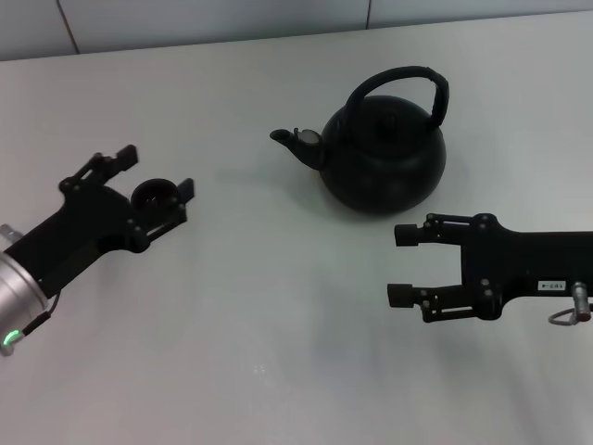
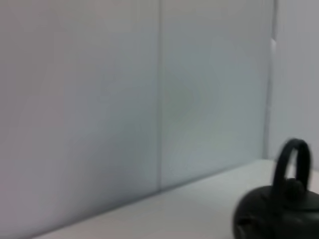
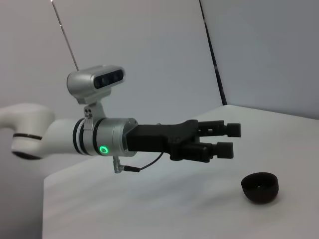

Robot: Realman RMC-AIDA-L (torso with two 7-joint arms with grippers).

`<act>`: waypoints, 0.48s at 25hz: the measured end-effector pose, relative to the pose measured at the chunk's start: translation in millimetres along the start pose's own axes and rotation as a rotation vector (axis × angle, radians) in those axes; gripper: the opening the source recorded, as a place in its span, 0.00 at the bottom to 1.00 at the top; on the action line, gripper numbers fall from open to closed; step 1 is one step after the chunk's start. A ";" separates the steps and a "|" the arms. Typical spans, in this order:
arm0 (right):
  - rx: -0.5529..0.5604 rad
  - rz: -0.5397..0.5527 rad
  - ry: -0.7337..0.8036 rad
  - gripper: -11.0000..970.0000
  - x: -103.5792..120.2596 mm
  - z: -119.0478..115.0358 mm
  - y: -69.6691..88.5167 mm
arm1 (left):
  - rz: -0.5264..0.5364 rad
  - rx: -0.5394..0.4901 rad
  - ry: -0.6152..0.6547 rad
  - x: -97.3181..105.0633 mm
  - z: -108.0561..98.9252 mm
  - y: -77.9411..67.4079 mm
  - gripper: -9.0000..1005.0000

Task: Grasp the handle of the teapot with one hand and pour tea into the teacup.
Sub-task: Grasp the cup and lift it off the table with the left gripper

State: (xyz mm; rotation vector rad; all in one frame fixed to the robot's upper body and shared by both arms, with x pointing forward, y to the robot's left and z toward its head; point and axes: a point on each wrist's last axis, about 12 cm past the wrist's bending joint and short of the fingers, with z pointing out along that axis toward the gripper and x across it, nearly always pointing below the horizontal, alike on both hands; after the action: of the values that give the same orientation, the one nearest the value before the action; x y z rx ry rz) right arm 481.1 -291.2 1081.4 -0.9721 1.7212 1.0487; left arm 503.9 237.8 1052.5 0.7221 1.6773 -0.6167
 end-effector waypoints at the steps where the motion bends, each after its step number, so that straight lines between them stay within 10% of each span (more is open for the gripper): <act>1: -0.001 -0.001 0.000 0.86 -0.4 0.3 -0.3 | 0.000 0.000 0.000 0.0 0.0 0.0 0.80; 12: 0.004 -0.016 0.000 0.86 -5.4 3.5 -4.8 | -0.016 -0.196 0.013 37.6 -11.7 -3.5 0.79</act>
State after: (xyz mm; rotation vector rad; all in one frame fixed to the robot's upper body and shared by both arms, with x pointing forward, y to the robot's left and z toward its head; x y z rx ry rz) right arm 488.1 -288.6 1084.4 -0.9821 1.7123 1.0343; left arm 487.6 249.2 1018.3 0.5737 1.7295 -0.4516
